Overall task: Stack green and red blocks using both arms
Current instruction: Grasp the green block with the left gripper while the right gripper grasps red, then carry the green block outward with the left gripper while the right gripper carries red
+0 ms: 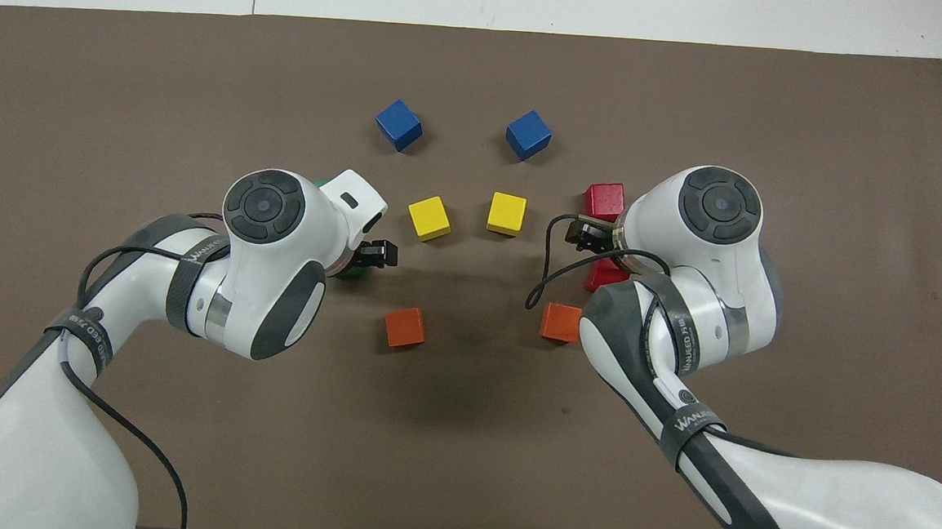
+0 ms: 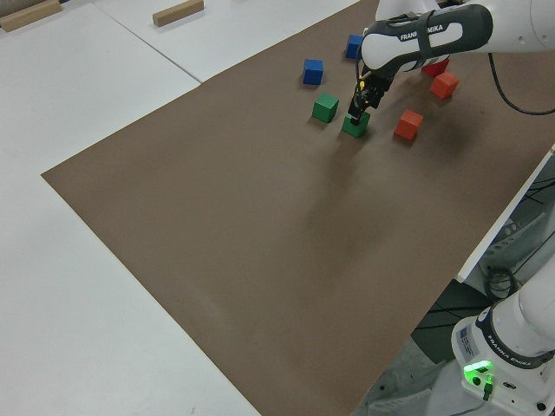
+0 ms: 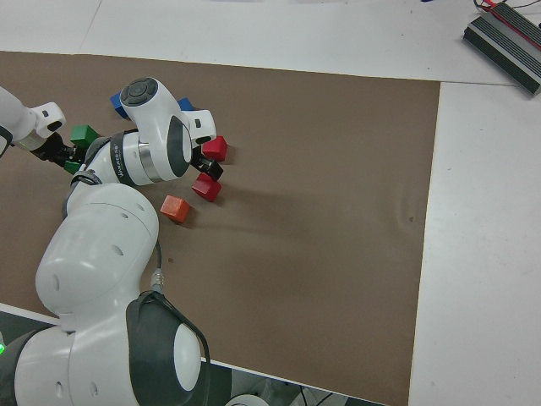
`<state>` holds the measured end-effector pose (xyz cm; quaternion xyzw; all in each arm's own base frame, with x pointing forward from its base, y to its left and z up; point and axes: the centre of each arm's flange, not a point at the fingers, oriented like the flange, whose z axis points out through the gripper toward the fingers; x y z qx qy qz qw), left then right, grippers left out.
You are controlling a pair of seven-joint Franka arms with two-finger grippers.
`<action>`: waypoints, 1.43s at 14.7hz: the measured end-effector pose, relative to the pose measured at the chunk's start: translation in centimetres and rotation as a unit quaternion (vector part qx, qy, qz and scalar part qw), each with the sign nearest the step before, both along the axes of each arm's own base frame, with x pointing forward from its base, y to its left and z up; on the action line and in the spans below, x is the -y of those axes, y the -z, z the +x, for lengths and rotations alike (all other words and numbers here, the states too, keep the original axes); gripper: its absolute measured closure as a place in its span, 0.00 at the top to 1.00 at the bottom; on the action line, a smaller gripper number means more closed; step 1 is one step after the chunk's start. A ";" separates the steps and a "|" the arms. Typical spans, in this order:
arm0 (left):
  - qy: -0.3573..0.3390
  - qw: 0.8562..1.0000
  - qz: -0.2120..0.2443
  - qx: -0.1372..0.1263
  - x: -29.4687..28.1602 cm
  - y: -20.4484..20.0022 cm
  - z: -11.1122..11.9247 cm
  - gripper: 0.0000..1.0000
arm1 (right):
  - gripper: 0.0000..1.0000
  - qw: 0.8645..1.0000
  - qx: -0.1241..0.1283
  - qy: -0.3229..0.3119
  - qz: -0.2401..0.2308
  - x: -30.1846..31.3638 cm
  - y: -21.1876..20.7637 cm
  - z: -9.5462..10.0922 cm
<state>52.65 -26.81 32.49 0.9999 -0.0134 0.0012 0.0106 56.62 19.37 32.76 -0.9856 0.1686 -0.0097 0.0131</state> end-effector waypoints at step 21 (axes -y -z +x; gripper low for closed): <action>0.001 1.000 0.004 0.016 -1.1 2.6 -0.1 0.56 | 0.55 0.991 -0.014 -0.135 -0.007 7.3 -2.6 2.6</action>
